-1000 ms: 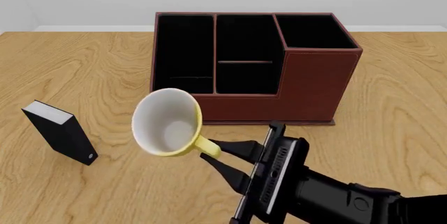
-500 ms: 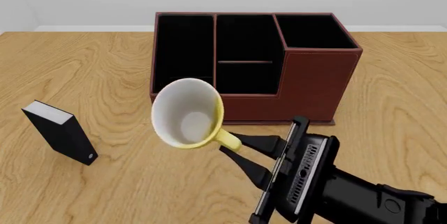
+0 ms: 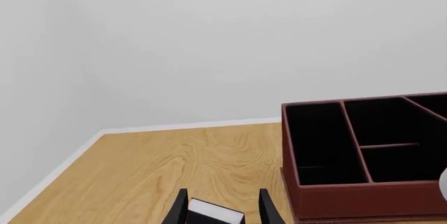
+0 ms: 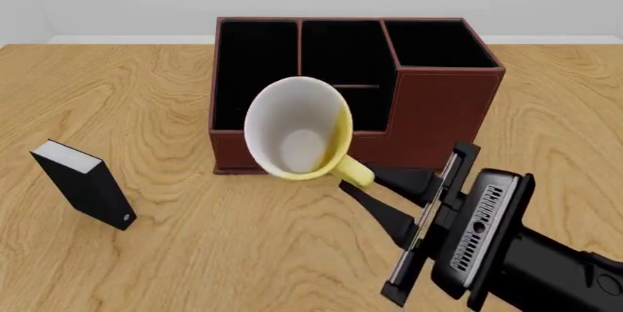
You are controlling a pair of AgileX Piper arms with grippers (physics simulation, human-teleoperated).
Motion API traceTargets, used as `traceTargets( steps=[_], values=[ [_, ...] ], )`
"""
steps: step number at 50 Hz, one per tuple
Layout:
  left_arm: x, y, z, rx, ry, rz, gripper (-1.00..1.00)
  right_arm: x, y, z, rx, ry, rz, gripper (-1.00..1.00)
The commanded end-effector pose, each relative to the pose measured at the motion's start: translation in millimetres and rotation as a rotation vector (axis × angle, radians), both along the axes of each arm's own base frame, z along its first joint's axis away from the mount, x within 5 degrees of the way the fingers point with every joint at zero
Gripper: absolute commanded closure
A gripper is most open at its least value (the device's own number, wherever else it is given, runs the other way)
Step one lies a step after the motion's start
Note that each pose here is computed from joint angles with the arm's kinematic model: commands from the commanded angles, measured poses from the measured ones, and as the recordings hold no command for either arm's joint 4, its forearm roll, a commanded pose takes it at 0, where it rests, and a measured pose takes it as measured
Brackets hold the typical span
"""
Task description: Pick up the yellow and white mug and place it to the right of the caddy.
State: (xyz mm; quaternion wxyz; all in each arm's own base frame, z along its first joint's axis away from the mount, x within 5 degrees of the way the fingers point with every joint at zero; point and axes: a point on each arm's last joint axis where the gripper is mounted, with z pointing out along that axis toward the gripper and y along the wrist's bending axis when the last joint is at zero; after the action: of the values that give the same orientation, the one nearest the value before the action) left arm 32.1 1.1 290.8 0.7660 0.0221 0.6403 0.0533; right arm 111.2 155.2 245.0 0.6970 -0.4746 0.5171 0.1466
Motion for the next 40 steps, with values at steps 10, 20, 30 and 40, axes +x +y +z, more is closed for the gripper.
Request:
traceTargets(
  steps=[10, 20, 30, 40],
  values=[
    [0.2, -0.2, -0.5, -0.001, 0.001, -0.006, -1.00, -2.8, -23.3, 20.4, 0.037, -0.010, -0.066, 1.00],
    [-0.7, -0.1, 1.4, 0.000, -0.001, -0.003, -1.00, -5.0, -35.9, 26.9, 0.044, -0.029, -0.106, 1.00],
    [-1.8, -0.4, 3.6, 0.006, -0.003, -0.011, -1.00, -7.7, -48.2, 34.9, 0.064, -0.037, -0.147, 1.00],
    [-2.5, -0.6, 5.1, 0.007, -0.005, -0.016, -1.00, -9.8, -59.6, 45.3, 0.077, -0.057, -0.193, 1.00]
  ],
)
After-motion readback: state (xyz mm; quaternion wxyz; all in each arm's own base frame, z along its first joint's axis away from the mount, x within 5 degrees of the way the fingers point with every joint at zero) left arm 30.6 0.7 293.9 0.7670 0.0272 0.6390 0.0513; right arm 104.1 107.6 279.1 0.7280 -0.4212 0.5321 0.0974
